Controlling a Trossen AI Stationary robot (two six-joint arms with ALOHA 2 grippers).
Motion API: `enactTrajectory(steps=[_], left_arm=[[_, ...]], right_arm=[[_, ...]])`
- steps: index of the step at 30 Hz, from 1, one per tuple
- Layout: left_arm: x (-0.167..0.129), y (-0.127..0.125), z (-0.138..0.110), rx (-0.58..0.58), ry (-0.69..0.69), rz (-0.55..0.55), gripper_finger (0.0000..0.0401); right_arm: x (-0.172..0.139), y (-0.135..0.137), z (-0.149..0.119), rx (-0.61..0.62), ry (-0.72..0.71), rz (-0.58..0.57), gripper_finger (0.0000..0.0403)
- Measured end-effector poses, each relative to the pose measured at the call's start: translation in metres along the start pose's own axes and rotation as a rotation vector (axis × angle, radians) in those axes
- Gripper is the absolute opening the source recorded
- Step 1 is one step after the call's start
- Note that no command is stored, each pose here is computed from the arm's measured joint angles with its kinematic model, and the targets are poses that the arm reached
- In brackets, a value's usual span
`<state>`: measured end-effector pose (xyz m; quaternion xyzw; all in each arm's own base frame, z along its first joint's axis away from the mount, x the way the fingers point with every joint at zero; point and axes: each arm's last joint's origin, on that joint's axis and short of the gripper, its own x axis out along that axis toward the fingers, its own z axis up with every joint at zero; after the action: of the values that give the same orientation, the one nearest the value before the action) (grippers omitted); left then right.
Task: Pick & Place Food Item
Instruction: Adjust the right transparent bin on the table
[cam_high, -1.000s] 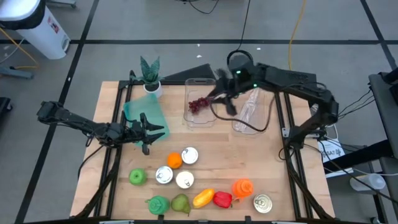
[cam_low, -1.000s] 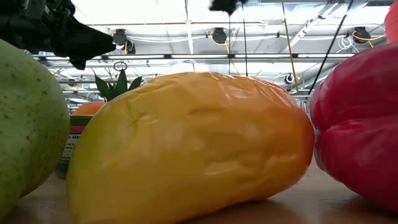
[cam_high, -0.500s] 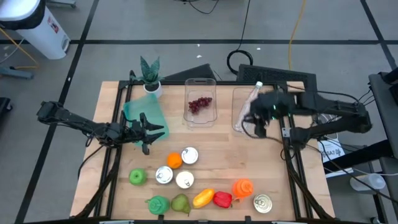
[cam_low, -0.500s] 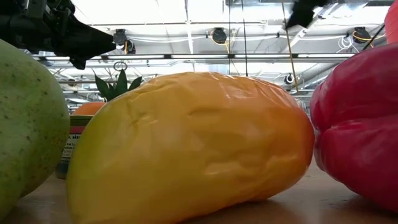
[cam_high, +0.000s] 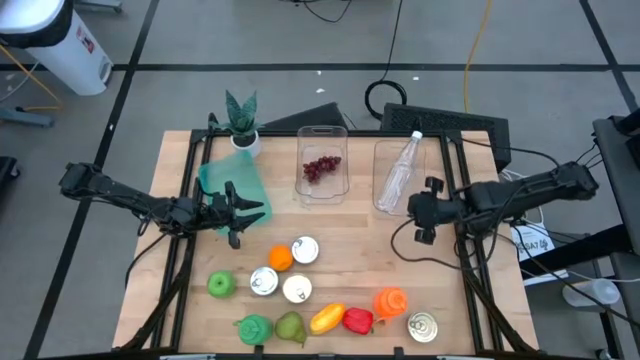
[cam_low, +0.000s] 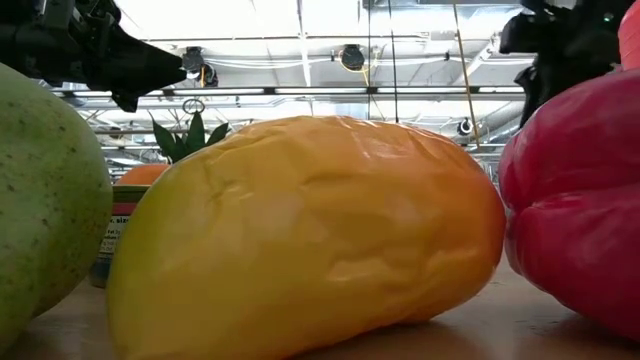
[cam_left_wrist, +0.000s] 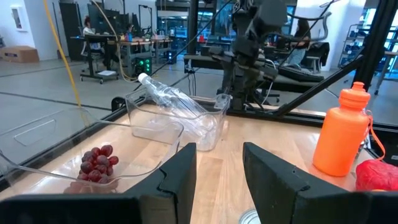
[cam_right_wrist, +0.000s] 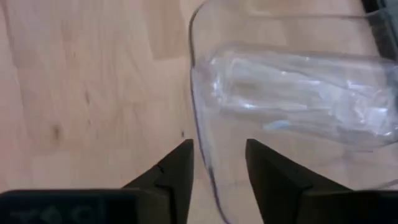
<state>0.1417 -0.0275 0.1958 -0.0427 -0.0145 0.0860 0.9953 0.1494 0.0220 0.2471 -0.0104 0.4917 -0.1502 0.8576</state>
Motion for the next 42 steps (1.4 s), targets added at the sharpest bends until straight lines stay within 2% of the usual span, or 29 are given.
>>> enactTrajectory(steps=[6, 11, 20, 30, 36, 42], left_arm=[[0.000, 0.000, -0.001, 0.008, 0.006, 0.000, 0.0140], [0.000, 0.000, -0.001, 0.011, 0.007, 0.000, 0.0140], [0.000, 0.000, -0.001, 0.016, 0.013, 0.001, 0.0140], [0.000, 0.000, -0.001, 0.006, 0.013, 0.001, 0.0140], [0.000, 0.000, -0.001, 0.006, 0.012, 0.001, 0.0140], [0.000, 0.000, -0.001, 0.006, 0.010, 0.002, 0.0140]], right_arm=[[0.004, 0.003, -0.009, -0.045, 0.058, -0.047, 0.0176], [0.007, 0.003, -0.011, -0.036, 0.095, -0.086, 0.0199], [0.004, 0.000, -0.022, -0.054, 0.199, -0.119, 0.0198], [0.006, -0.002, -0.024, -0.019, 0.224, -0.200, 0.0197], [0.015, -0.003, -0.029, -0.071, 0.244, -0.277, 0.0196], [0.021, -0.009, -0.027, -0.032, 0.280, -0.314, 0.0196]])
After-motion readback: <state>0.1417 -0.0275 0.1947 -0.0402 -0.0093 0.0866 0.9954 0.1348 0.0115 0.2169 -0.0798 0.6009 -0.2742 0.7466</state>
